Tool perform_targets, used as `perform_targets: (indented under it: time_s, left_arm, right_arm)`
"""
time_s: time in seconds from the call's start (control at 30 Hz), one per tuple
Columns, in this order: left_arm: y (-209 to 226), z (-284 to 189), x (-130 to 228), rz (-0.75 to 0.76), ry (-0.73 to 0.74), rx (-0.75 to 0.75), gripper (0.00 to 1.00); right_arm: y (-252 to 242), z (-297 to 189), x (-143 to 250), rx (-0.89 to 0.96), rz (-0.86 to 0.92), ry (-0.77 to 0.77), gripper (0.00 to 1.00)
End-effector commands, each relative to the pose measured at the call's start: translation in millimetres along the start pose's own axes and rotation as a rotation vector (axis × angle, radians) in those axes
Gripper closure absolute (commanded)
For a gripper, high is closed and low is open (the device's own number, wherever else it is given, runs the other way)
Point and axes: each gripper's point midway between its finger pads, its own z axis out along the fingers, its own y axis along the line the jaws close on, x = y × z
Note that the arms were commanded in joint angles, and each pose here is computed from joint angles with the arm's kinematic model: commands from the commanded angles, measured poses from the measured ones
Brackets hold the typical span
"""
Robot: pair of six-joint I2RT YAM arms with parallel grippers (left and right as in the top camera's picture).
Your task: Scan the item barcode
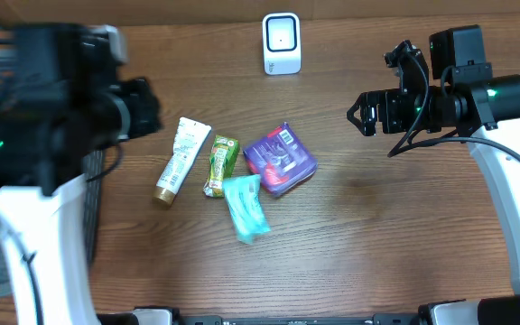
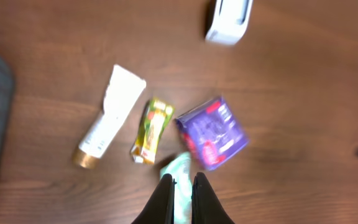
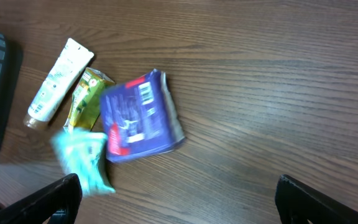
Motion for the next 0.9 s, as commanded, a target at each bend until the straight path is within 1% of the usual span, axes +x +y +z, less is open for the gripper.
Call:
perform_targets:
  time_s: [0.0,0.1,0.2,0.27,0.33,0.4,0.43,0.5,0.6,0.7,0.87]
  left_arm:
    - [6,41,22,-0.040,0.089,-0.100,0.96]
    - [2,72,38,-0.012,0.146,-0.102,0.96]
    - [2,87,42,-0.004,0.152,-0.100,0.96]
    - [0,87,36,0.001,0.129,-0.091,0.96]
    - [-5,77,23,0.022,0.078,-0.069,0.95]
    - [-9,64,12,0.043,0.032,-0.053,0.91]
    - [-12,47,-1,0.048,-0.024,-0.042,0.81]
    - [-12,29,-11,0.040,-0.071,-0.033,0.66]
    - [-8,1,-22,0.023,-0.140,-0.033,0.46]
    - [0,-22,-30,0.034,-0.207,-0.042,0.31]
    - [26,-51,-39,-0.025,-0.302,-0.096,0.09]
  right_arm:
    - [7,-7,-8,-0.012,-0.019,-0.030,0.00]
    - [7,-7,-8,-0.012,-0.019,-0.030,0.00]
    - [7,-7,-8,-0.012,-0.019,-0.031,0.00]
    - [7,-7,-9,-0.012,-0.019,-0.031,0.00]
    - [10,-7,-8,-0.030,-0.020,-0.030,0.00]
    - [16,-7,-8,-0.063,-0.020,-0.028,0.00]
    - [21,-7,-8,-0.094,-0.020,-0.028,0.00]
    - [28,-8,-7,-0.136,-0.021,-0.026,0.00]
    - [41,-9,-3,-0.204,-0.018,-0.008,0.04]
    - [50,-7,8,-0.217,-0.021,0.036,0.09]
    - [76,4,27,-0.225,-0.067,0.113,0.11]
